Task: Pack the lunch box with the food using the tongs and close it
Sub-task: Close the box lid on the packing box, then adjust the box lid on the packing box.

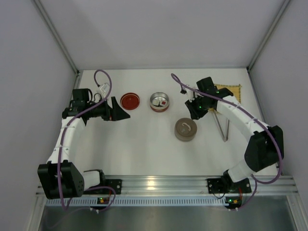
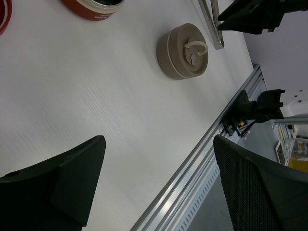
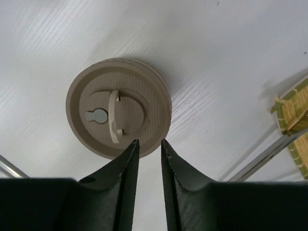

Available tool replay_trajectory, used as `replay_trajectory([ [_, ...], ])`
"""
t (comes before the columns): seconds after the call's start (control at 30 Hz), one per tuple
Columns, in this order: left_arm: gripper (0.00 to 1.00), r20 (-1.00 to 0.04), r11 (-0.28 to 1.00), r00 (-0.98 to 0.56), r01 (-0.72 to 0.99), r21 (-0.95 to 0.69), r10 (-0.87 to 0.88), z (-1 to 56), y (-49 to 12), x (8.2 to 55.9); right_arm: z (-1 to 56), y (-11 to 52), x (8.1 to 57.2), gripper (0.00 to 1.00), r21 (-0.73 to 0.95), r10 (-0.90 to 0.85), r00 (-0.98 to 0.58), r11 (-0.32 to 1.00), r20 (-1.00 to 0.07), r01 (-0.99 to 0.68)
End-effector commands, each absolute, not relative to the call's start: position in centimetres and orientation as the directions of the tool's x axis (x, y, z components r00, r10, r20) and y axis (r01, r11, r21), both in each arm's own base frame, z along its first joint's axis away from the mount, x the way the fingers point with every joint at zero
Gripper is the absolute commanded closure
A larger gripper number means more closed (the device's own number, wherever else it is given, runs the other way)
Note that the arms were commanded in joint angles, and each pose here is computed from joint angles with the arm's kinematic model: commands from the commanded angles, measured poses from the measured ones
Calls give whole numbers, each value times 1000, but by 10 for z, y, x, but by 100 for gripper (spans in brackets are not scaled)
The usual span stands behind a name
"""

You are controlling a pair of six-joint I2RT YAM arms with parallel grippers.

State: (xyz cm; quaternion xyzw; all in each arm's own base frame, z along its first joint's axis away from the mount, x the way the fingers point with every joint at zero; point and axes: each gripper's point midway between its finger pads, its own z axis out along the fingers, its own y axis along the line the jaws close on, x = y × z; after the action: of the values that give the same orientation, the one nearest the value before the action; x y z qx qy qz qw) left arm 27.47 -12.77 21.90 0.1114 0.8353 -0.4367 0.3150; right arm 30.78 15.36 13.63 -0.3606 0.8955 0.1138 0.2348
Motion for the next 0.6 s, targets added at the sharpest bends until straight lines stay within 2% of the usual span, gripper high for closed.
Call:
replay_trajectory([
  [0.0,2,-661,588,-745,498,-637,-84,224,-127,279,181,167,321,77,-2,-587,-503,652,-635,-758],
  [0.07,2,-660,584,-746,500,-640,-84,224,-128,279,192,188,297,88,101,-577,-463,549,-673,-830],
  [0.17,2,-660,581,-746,501,-642,-86,225,-128,279,193,201,279,99,203,-564,-479,482,-673,-852],
  [0.37,2,-664,583,-743,505,-636,-82,227,-128,280,163,211,262,100,375,-589,-556,412,-586,-831],
  [0.57,2,-673,590,-736,510,-626,-79,228,-126,283,130,204,273,100,369,-625,-587,457,-515,-809],
])
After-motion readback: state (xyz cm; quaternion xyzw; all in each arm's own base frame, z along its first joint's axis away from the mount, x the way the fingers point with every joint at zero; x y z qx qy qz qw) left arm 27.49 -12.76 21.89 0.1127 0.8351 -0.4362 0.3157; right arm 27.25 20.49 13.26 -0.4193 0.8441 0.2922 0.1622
